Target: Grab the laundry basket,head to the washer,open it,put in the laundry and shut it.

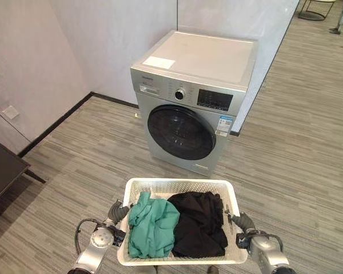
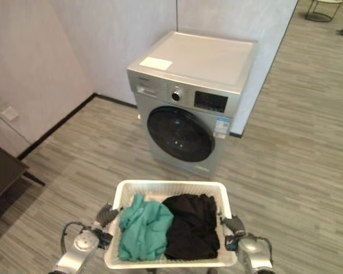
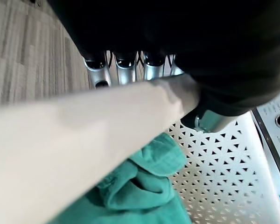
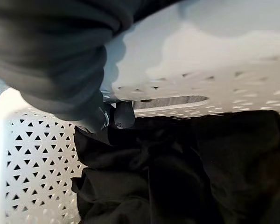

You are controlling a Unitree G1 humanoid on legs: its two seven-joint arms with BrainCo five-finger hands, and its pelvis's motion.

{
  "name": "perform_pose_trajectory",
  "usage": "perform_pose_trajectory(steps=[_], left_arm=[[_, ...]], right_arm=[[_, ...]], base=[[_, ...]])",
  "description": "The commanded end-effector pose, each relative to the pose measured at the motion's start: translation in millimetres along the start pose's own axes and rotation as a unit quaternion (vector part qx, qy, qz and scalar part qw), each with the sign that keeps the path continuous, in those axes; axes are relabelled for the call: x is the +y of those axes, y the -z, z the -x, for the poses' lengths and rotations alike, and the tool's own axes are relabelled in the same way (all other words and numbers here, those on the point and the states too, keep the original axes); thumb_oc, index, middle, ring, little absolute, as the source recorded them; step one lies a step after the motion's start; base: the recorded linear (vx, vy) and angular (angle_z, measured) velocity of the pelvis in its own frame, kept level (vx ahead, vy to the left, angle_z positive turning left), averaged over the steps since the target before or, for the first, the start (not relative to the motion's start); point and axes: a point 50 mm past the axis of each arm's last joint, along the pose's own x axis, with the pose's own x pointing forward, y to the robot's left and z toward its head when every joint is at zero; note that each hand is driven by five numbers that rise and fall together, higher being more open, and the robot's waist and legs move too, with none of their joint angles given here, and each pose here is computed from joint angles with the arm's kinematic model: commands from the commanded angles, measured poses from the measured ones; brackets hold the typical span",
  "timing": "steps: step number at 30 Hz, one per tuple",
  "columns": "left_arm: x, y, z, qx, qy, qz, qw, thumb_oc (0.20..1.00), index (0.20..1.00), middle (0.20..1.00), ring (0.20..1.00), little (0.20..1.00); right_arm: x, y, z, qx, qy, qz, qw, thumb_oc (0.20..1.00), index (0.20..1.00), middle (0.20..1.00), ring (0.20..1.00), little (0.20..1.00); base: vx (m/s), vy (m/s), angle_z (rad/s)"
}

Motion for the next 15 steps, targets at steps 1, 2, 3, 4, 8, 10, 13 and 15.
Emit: perform_pose_trajectory(steps=[1,2,3,4,8,10,13,15], left_arm=[[39,-56,-19,-0.107,-0.086,0.024,0.990,0.200,0.200,0.200,0.200,0.200],[41,-57,-19,-0.111,-0.090,0.023,0.989,0.200,0.200,0.200,0.200,0.200],[45,-59,-17,-0.117,-0.099,0.024,0.988,0.200,0.200,0.200,0.200,0.200],[48,-61,-15,-0.123,-0.106,0.025,0.986,0.200,0.200,0.200,0.200,0.200],[70,-79,-9,-0.169,-0.151,0.021,0.974,0.200,0.200,0.200,0.200,0.200],[82,-92,-3,-0.201,-0.174,0.012,0.964,0.200,0.200,0.200,0.200,0.200],[107,-115,14,-0.261,-0.222,-0.002,0.939,0.200,0.200,0.200,0.200,0.200],[113,-120,20,-0.274,-0.233,-0.010,0.933,0.200,0.200,0.200,0.200,0.200]], right_arm=[[-31,-64,2,-0.136,0.044,0.005,0.990,0.200,0.200,0.200,0.200,0.200],[-33,-69,3,-0.148,0.047,0.007,0.988,0.200,0.200,0.200,0.200,0.200],[-36,-76,6,-0.164,0.051,0.009,0.985,0.200,0.200,0.200,0.200,0.200],[-38,-81,9,-0.177,0.053,0.012,0.983,0.200,0.200,0.200,0.200,0.200],[-47,-103,20,-0.228,0.061,0.029,0.971,0.200,0.200,0.200,0.200,0.200],[-51,-119,27,-0.261,0.065,0.039,0.962,0.200,0.200,0.200,0.200,0.200],[-58,-147,41,-0.313,0.065,0.066,0.945,0.200,0.200,0.200,0.200,0.200],[-60,-152,44,-0.322,0.066,0.072,0.942,0.200,0.200,0.200,0.200,0.200]], base=[[-0.02,0.000,0.04],[-0.02,0.007,0.08],[-0.02,0.014,0.07],[-0.03,0.007,0.08],[-0.06,0.011,0.02],[-0.13,0.052,0.03],[-0.05,0.151,-0.01],[0.03,0.214,-0.29]])
